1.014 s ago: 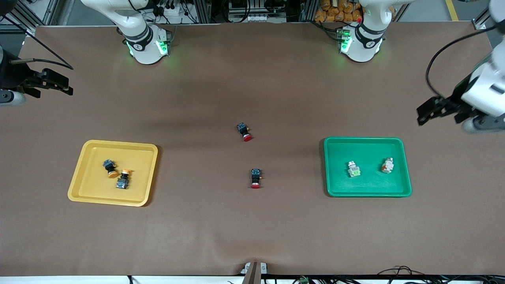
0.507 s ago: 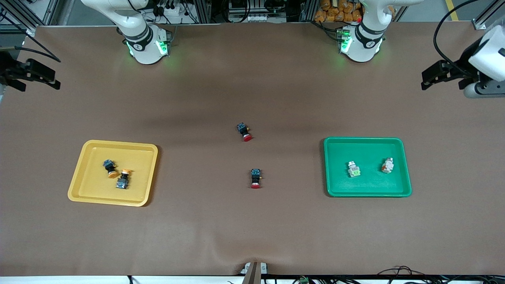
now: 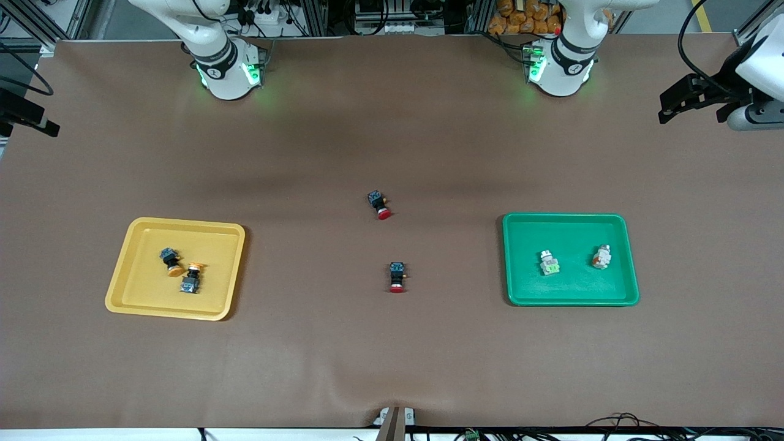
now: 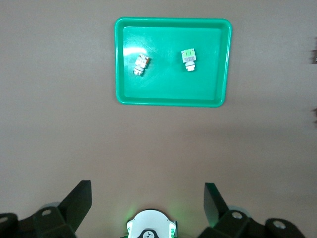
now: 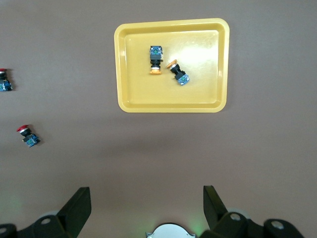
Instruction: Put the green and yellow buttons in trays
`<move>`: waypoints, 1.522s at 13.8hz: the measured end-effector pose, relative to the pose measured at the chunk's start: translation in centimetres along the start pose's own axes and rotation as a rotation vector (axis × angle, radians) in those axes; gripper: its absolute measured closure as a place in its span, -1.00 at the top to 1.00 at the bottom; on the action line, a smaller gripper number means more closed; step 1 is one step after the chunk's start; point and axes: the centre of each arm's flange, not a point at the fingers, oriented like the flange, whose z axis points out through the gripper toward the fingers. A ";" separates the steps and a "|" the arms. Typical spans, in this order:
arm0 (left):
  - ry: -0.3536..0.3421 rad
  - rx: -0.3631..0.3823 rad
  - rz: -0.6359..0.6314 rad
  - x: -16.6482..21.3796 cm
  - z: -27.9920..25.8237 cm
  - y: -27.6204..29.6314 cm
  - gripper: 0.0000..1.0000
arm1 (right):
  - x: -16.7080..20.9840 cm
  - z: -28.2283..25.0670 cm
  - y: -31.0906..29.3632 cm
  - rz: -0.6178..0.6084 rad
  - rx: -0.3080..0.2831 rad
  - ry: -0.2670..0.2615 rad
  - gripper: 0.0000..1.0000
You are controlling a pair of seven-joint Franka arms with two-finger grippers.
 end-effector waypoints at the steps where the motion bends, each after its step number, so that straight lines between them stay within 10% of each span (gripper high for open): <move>1: -0.002 0.000 0.001 0.0 0.1 0.0 1.00 | 0.1 0.2 -0.7 -0.014 -0.007 -0.005 1.00; 21: 0.016 0.001 0.017 0.9 0.9 1.0 1.00 | 0.5 1.4 -1.9 -0.037 -0.038 -0.051 1.00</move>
